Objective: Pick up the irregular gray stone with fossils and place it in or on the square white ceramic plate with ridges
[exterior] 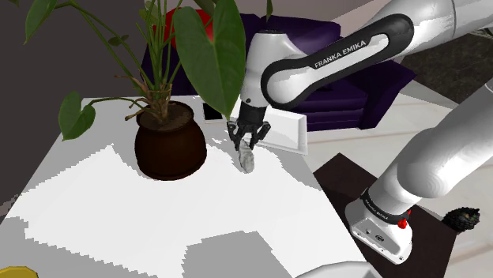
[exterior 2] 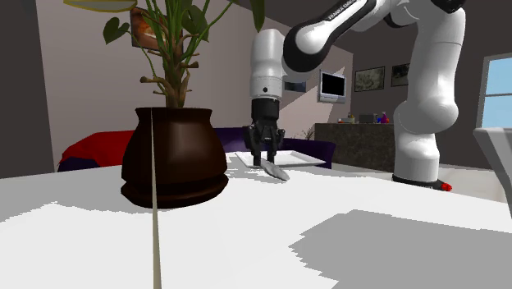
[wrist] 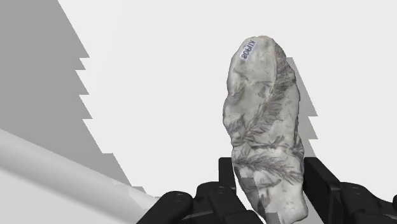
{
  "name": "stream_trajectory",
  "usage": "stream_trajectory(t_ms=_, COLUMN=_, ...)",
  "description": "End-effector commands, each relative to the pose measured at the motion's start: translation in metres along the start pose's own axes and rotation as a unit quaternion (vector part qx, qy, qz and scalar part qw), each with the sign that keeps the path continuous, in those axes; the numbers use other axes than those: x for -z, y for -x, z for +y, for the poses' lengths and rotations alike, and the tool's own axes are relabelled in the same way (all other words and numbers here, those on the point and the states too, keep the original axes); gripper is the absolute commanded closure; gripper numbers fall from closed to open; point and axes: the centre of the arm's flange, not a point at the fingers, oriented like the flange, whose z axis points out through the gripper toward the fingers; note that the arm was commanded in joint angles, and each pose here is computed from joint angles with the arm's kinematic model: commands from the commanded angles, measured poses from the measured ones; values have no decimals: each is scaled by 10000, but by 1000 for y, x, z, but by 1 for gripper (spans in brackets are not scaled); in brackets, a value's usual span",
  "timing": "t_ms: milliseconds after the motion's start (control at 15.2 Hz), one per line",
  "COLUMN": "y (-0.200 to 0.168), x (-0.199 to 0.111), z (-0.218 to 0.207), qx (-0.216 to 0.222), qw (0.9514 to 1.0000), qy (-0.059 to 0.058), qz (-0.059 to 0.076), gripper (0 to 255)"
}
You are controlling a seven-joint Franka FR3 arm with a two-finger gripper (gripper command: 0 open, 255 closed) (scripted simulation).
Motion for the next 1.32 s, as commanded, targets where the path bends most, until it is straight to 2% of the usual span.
stream_trajectory(t_ms=0, y=1, x=11, z=0, qx=0, qw=10000, qy=1, qz=-2, gripper=255)
stream_trajectory(t_ms=660, y=5, x=61, z=-6, qx=0, qw=10000, qy=1, qz=-2, gripper=255)
stream_trajectory(t_ms=1254, y=-73, x=80, z=82, qx=0, qw=10000, qy=1, qz=-2, gripper=255)
